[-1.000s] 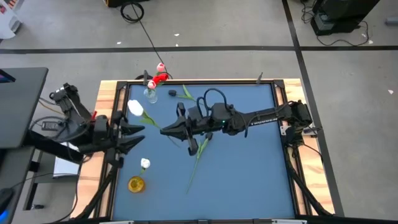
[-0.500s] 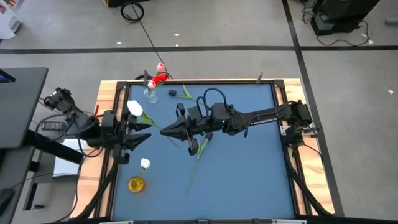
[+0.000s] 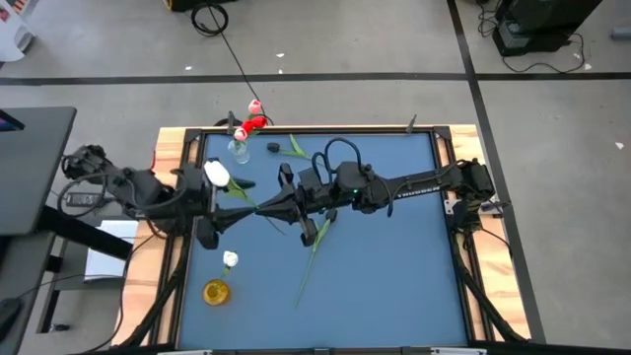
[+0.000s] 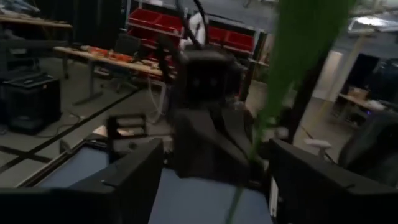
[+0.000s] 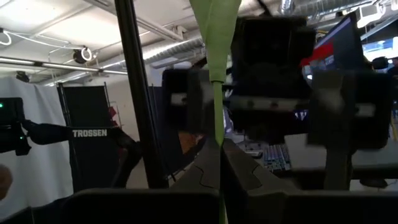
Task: Sort flowers into vase by color
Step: Put the white flower into the yellow vase
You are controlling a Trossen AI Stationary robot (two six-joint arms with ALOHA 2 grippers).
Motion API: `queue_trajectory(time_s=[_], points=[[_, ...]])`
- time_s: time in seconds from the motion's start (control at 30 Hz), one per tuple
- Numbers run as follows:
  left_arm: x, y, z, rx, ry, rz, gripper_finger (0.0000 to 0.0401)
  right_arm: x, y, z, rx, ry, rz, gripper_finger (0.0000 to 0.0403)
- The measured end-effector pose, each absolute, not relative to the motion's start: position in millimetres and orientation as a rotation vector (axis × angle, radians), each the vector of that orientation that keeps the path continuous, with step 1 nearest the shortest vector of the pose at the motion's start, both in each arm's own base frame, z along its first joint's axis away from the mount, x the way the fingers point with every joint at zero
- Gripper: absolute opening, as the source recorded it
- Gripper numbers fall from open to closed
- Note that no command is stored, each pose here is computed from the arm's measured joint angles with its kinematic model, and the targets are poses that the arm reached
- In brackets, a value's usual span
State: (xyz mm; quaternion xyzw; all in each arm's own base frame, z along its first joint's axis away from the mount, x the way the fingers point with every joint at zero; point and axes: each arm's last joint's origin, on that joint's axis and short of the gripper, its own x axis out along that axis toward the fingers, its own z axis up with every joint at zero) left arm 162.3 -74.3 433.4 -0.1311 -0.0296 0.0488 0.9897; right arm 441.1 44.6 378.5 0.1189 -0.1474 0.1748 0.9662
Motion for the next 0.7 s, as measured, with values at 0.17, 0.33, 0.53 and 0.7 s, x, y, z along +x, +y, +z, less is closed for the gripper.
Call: queue_trajectory(time_s=[0.17, 0.33, 0.53, 0.7], points=[[164, -65, 440, -0.261, -0.06, 0.064, 0.0298, 441, 44, 378, 0.241, -0.298, 0.351, 0.0006], [174, -61, 436, -0.231, -0.037, 0.078, 0.0279, 441, 43, 378, 0.242, -0.296, 0.343, 0.0006], [173, -59, 438, -0.186, -0.052, 0.07, 0.0219, 442, 42, 378, 0.242, -0.294, 0.339, 0.0006], [165, -56, 442, -0.193, -0.074, 0.063, 0.015, 442, 41, 377, 0.249, -0.286, 0.302, 0.0006]])
